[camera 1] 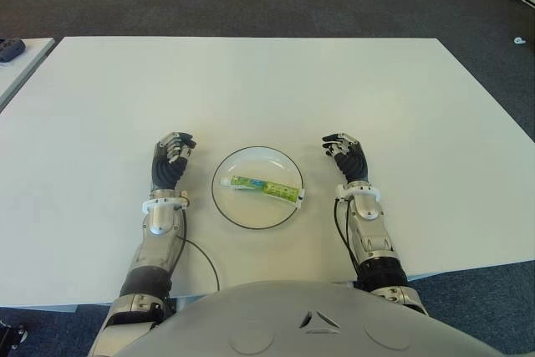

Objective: Put the toothpaste on the table into the plate.

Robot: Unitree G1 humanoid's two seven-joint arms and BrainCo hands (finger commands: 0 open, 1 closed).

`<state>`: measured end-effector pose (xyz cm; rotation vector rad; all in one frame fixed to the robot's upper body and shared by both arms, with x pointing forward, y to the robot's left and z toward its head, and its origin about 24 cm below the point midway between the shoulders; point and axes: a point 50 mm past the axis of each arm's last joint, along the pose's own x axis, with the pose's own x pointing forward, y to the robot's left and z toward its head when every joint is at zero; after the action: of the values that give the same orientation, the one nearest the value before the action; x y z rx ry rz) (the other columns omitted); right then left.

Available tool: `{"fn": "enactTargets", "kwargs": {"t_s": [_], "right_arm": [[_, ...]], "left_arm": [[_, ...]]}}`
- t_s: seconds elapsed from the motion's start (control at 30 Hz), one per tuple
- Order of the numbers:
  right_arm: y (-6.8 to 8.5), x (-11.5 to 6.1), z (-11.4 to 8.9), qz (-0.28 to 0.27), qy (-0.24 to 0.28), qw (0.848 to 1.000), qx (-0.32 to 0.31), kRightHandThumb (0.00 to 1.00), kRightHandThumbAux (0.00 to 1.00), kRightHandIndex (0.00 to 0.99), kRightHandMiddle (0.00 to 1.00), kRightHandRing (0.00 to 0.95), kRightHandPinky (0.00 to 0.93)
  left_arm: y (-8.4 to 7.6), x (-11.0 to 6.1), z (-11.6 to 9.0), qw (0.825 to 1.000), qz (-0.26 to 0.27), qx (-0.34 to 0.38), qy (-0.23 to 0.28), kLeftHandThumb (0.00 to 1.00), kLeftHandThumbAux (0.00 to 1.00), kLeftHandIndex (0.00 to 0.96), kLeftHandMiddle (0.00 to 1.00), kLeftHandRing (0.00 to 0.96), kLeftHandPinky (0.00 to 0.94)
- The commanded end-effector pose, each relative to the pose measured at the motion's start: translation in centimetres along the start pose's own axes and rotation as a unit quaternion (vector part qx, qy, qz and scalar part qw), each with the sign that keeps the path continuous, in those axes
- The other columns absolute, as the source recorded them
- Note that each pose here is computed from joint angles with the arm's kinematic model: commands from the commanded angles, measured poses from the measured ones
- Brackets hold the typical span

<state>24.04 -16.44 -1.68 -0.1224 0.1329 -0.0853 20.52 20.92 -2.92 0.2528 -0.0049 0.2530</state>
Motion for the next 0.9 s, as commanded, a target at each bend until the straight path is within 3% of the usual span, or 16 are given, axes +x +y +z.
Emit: {"fn": "enactTargets", "kwargs": {"t_s": [0.03, 0.9], "right_arm": [[0.21, -0.17, 0.04, 0.001, -0.004, 1.000, 0.008, 0.706, 0.733, 0.418, 0.406, 0.393, 0.407], [0.18, -0.51, -0.08, -0.009, 0.001, 1.000, -0.001, 0.705, 0.734, 0.417, 0.397, 0.384, 0.393]], "left_arm": [[0.02, -0.34, -0.36, 1.000, -0.005, 0.004, 0.013, 0.700, 0.720, 0.425, 0.494, 0.481, 0.461], [-0.01, -0.30, -0.22, 1.000, -0.011, 0.011, 0.005, 0.703, 0.721, 0.425, 0.505, 0.497, 0.481]]}}
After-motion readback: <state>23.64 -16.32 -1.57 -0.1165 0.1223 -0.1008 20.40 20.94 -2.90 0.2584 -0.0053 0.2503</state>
